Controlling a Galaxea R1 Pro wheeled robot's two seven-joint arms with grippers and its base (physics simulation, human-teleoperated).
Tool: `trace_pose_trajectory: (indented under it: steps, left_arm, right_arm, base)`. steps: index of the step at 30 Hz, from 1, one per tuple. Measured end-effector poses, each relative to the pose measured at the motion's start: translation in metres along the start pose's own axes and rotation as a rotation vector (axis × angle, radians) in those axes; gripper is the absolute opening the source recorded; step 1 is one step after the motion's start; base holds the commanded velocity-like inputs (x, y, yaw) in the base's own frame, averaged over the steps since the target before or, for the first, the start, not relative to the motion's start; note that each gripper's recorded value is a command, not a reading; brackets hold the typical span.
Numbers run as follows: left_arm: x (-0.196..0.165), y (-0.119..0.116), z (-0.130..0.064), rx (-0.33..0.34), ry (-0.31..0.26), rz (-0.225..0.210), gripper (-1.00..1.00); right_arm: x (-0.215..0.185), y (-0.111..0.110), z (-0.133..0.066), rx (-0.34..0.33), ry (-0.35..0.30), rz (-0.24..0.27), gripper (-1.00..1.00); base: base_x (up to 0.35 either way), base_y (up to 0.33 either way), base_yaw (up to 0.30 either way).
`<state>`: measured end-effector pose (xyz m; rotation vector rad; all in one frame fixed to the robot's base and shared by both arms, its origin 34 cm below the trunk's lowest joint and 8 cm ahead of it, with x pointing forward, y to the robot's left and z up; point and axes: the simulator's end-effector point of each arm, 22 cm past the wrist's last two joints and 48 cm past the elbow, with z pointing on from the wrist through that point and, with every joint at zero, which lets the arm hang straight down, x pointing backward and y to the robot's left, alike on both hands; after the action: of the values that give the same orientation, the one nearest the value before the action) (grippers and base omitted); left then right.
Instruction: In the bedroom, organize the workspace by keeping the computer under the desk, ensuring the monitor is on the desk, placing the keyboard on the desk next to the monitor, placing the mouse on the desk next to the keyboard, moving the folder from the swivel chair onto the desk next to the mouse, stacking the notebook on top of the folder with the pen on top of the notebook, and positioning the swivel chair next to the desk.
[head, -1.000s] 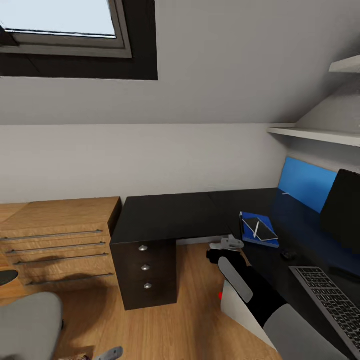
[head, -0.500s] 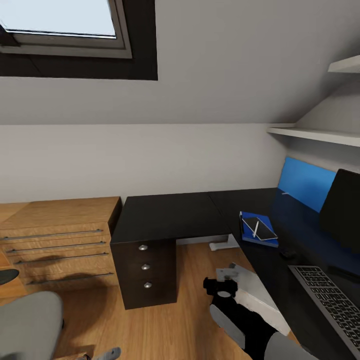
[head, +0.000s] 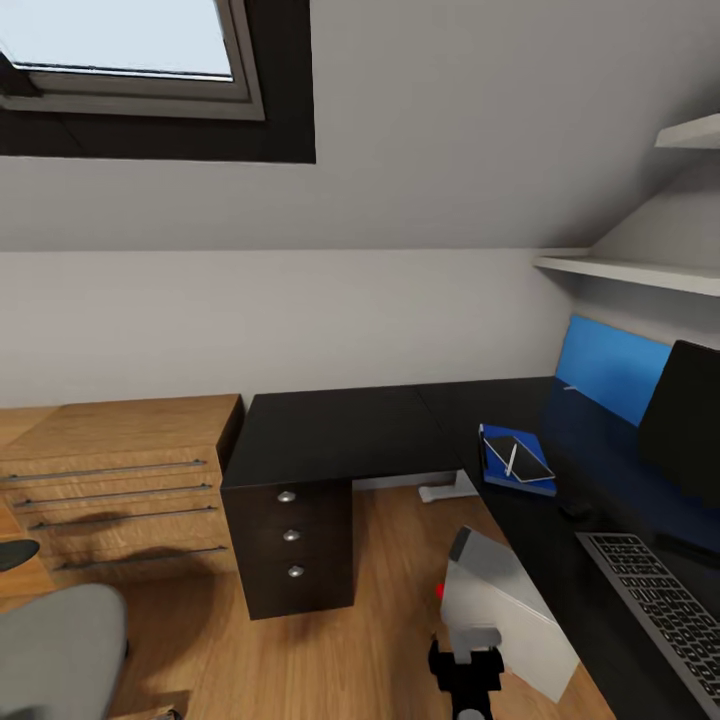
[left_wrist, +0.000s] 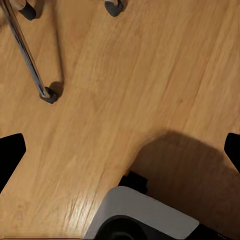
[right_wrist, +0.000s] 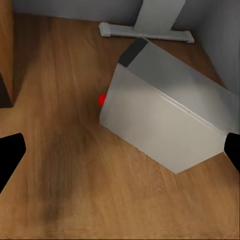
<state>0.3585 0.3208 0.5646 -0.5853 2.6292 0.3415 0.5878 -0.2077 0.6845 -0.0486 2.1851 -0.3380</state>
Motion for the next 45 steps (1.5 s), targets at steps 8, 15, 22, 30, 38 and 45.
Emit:
trace_pose_trajectory:
  steps: [8,15,22,30,38,45]
  left_arm:
    - [0.036,0.027,-0.003,0.047,-0.025,0.018,1.00]
    - [0.080,0.046,-0.017,0.015,0.057,0.047,1.00]
    - [0.082,0.049,-0.026,0.009,0.068,0.039,1.00]
    - [0.079,0.051,-0.035,0.006,0.068,0.036,1.00]
    - [0.075,0.057,-0.044,0.000,0.065,0.028,1.00]
    - [0.074,0.058,-0.052,0.000,0.068,0.028,1.00]
  right_arm:
    - [0.103,-0.026,-0.027,-0.090,0.088,-0.044,1.00]
    - [0.143,-0.050,-0.046,-0.087,0.177,0.062,1.00]
    - [0.181,-0.096,-0.075,-0.039,0.184,0.037,1.00]
    - [0.196,-0.082,-0.120,-0.127,0.115,0.064,1.00]
    - [0.188,-0.079,-0.128,-0.140,0.111,0.067,1.00]
    - [0.187,-0.082,-0.134,-0.141,0.127,0.062,1.00]
  base:
    - [0.000,0.000,0.000]
    - [0.000,0.000,0.000]
    - [0.000,0.000,0.000]
    - [-0.218,0.000,0.000]
    - [-0.086,0.000,0.075]
    - [-0.001,0.000,0.257]
